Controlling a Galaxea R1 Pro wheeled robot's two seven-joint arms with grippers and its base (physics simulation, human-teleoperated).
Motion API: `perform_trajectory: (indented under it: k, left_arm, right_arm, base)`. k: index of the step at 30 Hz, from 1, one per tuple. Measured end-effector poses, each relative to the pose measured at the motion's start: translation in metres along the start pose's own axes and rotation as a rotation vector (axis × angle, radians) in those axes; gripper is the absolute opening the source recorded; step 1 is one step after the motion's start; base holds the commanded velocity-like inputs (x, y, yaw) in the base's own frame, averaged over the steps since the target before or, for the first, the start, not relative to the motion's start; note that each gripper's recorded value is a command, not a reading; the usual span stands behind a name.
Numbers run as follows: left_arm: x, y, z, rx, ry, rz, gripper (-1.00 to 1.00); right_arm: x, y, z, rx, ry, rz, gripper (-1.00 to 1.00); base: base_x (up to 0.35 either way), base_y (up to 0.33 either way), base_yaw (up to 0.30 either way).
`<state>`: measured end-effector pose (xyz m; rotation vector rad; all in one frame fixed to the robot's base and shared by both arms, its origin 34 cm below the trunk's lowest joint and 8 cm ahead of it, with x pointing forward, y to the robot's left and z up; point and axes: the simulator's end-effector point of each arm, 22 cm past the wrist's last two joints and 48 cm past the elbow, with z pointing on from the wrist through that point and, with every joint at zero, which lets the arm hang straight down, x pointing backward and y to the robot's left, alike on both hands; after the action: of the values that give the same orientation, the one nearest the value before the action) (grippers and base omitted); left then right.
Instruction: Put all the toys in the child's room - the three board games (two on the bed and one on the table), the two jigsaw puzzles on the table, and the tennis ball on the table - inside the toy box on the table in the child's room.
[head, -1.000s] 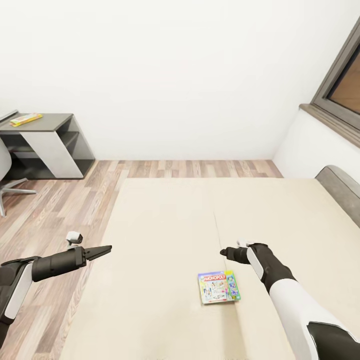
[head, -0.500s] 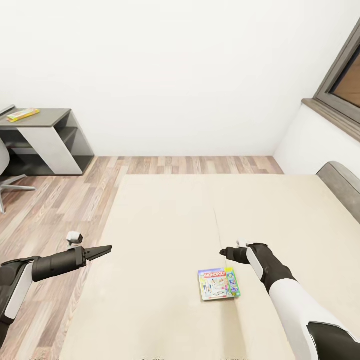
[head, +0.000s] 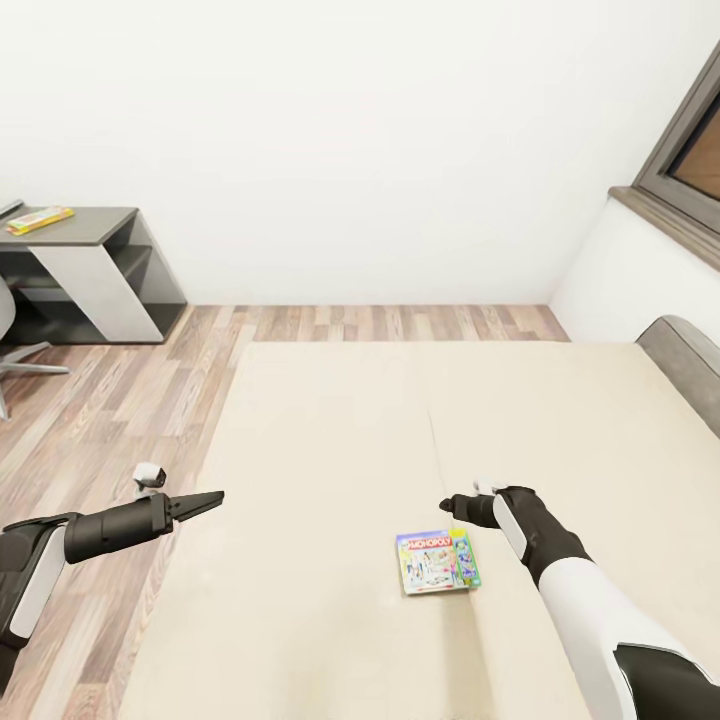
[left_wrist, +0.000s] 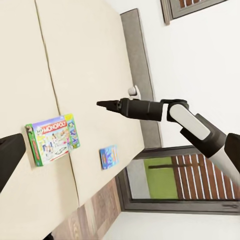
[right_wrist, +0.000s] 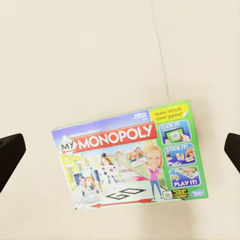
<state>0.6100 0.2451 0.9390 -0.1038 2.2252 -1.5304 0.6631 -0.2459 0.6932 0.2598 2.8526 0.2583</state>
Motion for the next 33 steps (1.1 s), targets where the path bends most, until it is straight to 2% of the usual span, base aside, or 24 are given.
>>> perform_trajectory:
  k: [28, 33]
  left_arm:
    - [0.011, 0.020, 0.007, -0.011, 0.019, -0.041, 1.00]
    - [0.014, 0.010, 0.015, 0.021, 0.030, -0.034, 1.00]
  right_arm:
    - [0.021, -0.008, 0.020, 0.013, 0.046, 0.003, 1.00]
    - [0.025, -0.009, 0.023, 0.015, 0.054, 0.005, 1.00]
  base:
    - [0.000, 0.000, 0.000]
    - [0.000, 0.000, 0.000]
